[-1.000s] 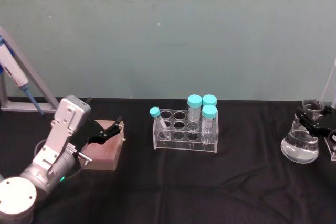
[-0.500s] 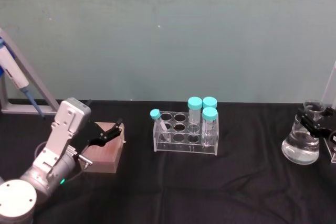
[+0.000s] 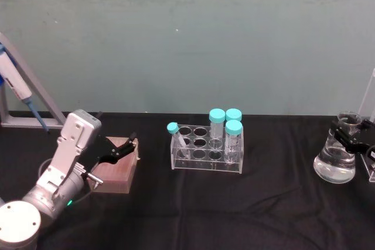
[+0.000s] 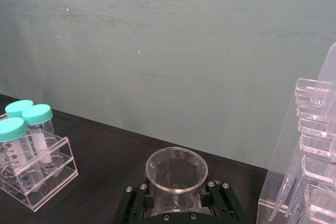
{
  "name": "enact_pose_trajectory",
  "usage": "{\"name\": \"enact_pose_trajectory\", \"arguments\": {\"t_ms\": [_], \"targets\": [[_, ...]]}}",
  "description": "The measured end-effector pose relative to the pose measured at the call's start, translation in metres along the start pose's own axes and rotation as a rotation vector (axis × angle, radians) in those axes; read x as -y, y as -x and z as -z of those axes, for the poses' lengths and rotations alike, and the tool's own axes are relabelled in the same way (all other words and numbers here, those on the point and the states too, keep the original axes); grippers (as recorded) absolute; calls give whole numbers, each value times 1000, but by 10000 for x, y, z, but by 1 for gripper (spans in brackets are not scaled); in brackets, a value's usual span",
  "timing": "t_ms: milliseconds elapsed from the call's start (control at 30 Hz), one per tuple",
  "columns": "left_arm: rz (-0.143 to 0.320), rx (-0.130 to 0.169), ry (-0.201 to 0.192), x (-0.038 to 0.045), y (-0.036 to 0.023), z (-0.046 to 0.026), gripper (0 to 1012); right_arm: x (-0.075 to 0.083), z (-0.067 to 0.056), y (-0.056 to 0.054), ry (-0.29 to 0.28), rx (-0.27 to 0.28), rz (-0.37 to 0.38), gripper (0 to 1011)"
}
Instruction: Place the experimental apparatus aside using one hand.
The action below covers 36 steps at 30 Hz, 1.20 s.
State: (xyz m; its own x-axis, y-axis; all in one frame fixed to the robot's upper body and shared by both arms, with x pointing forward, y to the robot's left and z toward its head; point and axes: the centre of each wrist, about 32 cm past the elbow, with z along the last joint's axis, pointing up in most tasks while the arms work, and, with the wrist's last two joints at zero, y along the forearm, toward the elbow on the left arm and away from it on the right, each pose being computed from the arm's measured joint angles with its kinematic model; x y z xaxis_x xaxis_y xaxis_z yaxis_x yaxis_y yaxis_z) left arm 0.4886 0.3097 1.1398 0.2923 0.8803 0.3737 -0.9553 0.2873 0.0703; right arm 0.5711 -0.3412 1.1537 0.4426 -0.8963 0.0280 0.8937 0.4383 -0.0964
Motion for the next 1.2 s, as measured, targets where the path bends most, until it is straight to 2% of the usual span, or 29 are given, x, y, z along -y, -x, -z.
{"name": "enact_pose_trajectory", "arguments": {"t_ms": [567,667,700,800,867,900,1000,1200], "targets": [[0,0,0,0,0,0,1000,3,0,6,1,1,2,450],[0,0,0,0,0,0,1000,5,7,9,4,0,2,488],[0,0,0,0,0,0,1000,5,6,10,4,0,2,556],[0,0,0,0,0,0,1000,5,7,10,4,0,2,616],[0,0,0,0,0,0,1000,5,7,10,4,0,2,687],[0,0,0,0,0,0,1000,5,7,10,4,0,2,754],[0,0,0,0,0,0,1000,5,6,9,4,0,2,808],[0,0,0,0,0,0,1000,5,5,9,4,0,3,985]]}}
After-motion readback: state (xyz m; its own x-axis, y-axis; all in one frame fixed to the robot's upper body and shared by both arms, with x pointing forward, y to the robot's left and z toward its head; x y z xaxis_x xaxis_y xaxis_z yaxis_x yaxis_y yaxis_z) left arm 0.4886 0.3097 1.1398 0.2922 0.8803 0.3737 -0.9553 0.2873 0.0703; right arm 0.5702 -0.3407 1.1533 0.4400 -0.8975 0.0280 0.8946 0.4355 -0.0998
